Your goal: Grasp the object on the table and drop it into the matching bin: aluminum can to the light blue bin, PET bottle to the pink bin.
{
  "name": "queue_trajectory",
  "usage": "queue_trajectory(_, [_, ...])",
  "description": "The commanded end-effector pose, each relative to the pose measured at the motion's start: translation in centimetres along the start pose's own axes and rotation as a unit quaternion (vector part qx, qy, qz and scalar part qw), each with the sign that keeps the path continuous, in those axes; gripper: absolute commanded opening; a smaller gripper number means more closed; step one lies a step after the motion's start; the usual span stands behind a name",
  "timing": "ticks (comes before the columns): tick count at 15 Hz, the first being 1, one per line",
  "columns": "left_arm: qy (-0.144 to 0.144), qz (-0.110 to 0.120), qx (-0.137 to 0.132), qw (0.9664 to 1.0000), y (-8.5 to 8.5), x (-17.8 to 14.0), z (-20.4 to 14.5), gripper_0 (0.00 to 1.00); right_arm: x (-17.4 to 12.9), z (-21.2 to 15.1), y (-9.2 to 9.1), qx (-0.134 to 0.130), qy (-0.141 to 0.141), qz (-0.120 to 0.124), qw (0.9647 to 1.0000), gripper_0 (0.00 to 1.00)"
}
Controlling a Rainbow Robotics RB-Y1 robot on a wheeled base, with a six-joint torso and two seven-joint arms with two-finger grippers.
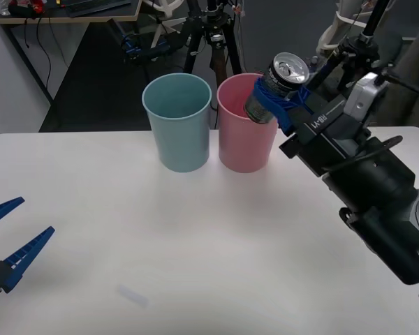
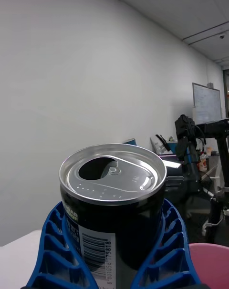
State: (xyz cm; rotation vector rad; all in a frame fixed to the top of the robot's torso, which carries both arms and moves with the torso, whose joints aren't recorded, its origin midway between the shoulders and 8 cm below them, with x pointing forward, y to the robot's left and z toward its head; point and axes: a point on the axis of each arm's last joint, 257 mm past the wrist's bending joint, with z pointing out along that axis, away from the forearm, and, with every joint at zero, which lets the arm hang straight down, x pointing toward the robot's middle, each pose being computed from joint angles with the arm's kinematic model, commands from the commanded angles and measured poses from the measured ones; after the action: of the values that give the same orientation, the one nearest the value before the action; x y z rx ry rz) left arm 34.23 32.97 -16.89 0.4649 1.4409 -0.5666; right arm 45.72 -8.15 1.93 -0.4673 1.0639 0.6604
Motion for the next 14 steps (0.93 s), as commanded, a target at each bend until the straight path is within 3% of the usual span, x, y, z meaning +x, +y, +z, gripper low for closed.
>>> queue_trajectory(1, [0.000,0.000,0.000,1.0000,0.0,0.0,0.0,1.00,0.9,3.8,-0.1,0.017,0.001,0.000,0.9999,0.00])
queue_trajectory(8, [0.000,0.000,0.000,1.0000,0.0,0.0,0.0,1.00,5.5,12.9,-0.1,0.052,0.031,-0.004,0.9981,0.00])
queue_trajectory(14, [0.000,0.000,0.000,1.0000,0.0,0.0,0.0,1.00,9.1,17.7,-2.3,0.087,0.069,-0.041,0.9930,0.00])
